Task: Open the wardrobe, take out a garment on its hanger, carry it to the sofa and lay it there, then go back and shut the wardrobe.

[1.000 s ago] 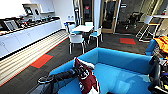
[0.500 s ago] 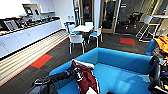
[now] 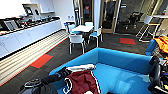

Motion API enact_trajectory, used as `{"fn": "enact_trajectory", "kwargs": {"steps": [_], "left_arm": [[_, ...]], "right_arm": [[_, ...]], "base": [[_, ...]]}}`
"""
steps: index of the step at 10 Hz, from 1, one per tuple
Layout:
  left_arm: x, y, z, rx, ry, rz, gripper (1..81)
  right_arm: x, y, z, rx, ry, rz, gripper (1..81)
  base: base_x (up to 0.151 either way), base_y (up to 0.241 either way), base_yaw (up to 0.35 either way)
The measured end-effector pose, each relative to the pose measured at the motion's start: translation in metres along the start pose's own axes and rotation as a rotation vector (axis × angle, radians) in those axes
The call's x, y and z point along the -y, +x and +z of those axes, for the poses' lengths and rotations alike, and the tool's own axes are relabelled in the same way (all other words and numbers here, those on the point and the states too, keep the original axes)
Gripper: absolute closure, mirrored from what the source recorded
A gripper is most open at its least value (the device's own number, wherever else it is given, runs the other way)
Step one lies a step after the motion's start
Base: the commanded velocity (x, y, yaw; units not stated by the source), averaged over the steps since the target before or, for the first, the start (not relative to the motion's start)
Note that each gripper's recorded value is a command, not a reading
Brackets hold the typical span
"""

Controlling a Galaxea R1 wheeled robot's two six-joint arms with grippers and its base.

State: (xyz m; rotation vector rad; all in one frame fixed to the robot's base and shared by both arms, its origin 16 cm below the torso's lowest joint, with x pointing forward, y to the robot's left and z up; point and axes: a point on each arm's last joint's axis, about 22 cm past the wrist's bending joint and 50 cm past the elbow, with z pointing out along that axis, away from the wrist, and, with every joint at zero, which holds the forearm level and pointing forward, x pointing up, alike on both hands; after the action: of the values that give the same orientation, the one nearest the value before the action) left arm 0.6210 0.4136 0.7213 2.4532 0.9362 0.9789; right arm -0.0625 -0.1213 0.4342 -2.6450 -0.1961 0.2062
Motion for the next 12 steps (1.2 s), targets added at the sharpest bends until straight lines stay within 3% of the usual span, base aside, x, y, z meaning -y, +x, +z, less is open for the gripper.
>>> {"fn": "enact_trajectory", "kwargs": {"steps": [2,4,5,7,10,11,12], "left_arm": [[0.041,-0.017,-0.004,0.018,0.043,-0.005,1.0],[0.074,-0.067,-0.008,0.089,0.062,0.003,1.0],[0.073,-0.088,-0.011,0.124,0.038,0.015,1.0],[0.054,-0.131,-0.025,0.202,-0.06,0.043,1.0],[0.04,-0.234,-0.074,0.376,-0.199,0.085,1.0],[0.062,-0.263,-0.095,0.421,-0.199,0.105,1.0],[0.099,-0.304,-0.117,0.487,-0.167,0.126,1.0]], "right_arm": [[0.0,0.0,0.0,0.0,0.0,0.001,1.0],[0.0,0.001,0.0,-0.001,0.0,0.005,1.0],[-0.002,0.002,0.0,-0.003,-0.005,0.004,1.0],[-0.004,0.005,0.001,-0.005,-0.012,0.003,1.0],[-0.007,0.012,0.001,-0.014,-0.019,0.001,1.0],[-0.006,0.016,0.002,-0.022,-0.021,0.002,1.0],[-0.006,0.019,0.002,-0.035,-0.024,0.015,1.0]], "base": [[0.0,0.0,0.0],[0.0,0.0,0.0],[0.0,0.0,0.0],[0.0,0.0,0.0],[0.0,0.0,0.0],[0.0,0.0,0.0],[0.0,0.0,0.0]]}}
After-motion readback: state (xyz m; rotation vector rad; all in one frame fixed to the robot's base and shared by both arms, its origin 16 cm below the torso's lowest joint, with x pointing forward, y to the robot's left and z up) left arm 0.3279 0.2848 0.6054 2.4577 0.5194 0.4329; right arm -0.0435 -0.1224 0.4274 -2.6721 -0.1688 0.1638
